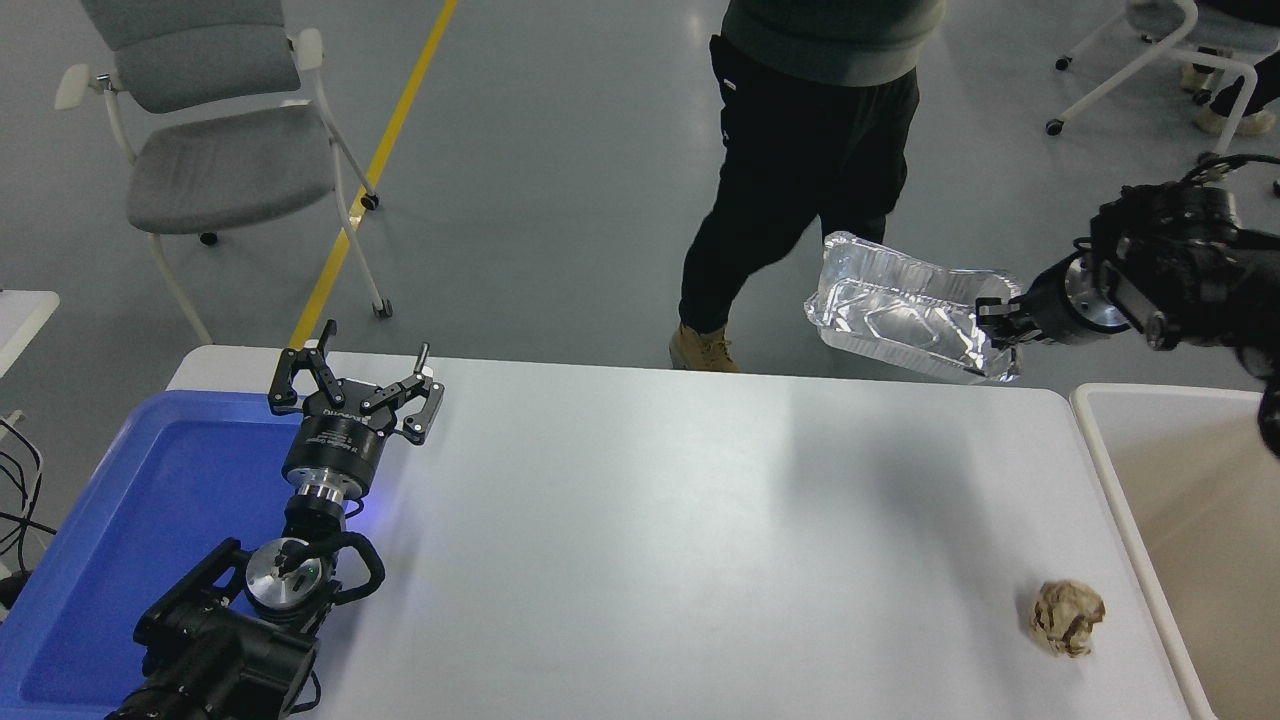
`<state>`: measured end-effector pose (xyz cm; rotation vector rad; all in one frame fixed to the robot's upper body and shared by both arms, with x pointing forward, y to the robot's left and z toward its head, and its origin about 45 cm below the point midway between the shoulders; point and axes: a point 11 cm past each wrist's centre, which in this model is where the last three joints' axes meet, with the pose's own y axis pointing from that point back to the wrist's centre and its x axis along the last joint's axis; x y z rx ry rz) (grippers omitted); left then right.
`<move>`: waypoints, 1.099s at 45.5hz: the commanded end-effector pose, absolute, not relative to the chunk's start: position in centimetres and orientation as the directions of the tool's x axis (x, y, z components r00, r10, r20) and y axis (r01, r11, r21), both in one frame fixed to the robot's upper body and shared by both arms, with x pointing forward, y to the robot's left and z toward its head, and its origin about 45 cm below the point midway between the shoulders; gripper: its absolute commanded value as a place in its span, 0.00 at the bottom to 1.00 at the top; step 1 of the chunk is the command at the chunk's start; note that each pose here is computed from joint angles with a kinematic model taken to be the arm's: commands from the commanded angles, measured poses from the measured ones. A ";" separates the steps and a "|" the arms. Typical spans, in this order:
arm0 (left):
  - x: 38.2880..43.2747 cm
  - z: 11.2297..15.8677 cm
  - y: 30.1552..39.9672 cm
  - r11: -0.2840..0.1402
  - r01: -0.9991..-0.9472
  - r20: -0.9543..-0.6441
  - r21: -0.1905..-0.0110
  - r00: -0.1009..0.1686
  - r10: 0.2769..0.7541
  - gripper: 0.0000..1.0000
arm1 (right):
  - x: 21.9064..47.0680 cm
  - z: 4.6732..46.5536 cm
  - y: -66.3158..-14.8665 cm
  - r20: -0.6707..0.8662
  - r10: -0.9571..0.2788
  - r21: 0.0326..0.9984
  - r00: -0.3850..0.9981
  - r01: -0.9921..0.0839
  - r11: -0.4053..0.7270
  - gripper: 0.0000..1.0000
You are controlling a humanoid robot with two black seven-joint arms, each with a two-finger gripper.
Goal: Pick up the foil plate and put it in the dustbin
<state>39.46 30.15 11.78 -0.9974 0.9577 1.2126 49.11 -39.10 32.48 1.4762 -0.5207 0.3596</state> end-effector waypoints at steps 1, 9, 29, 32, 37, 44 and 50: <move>39.46 11.79 30.18 0.078 -0.993 -0.954 -0.089 0.107 0.279 0.99 | 47.6 45.3 -38.8 0.616 -0.023 0.787 0.788 -0.614 0.062 0.00; 39.46 11.79 30.18 0.078 -0.993 -0.954 -0.089 0.107 0.279 0.99 | 44.7 48.7 -37.5 0.595 0.082 0.798 0.800 -0.600 0.063 0.00; 39.46 11.80 30.17 0.078 -0.993 -0.954 -0.090 0.108 0.279 0.99 | 40.1 47.6 -47.8 0.594 -0.124 0.802 0.795 -0.572 0.173 0.00; 39.46 11.79 30.18 0.078 -0.993 -0.954 -0.089 0.107 0.279 0.99 | 38.9 45.2 -50.7 0.564 -0.191 0.824 0.803 -0.532 0.197 0.00; 39.46 11.77 30.10 0.078 -0.993 -0.955 -0.089 0.107 0.278 0.99 | 36.6 42.2 -55.7 0.558 -0.290 0.828 0.778 -0.498 0.258 0.00; 39.46 11.79 30.18 0.078 -0.993 -0.954 -0.089 0.107 0.279 0.99 | 32.7 39.0 -60.8 0.581 -0.421 0.814 0.697 -0.505 0.287 0.00; 39.46 11.79 30.17 0.079 -0.993 -0.954 -0.088 0.107 0.280 0.99 | 31.4 35.8 -63.4 0.631 -0.474 0.775 0.615 -0.535 0.338 0.00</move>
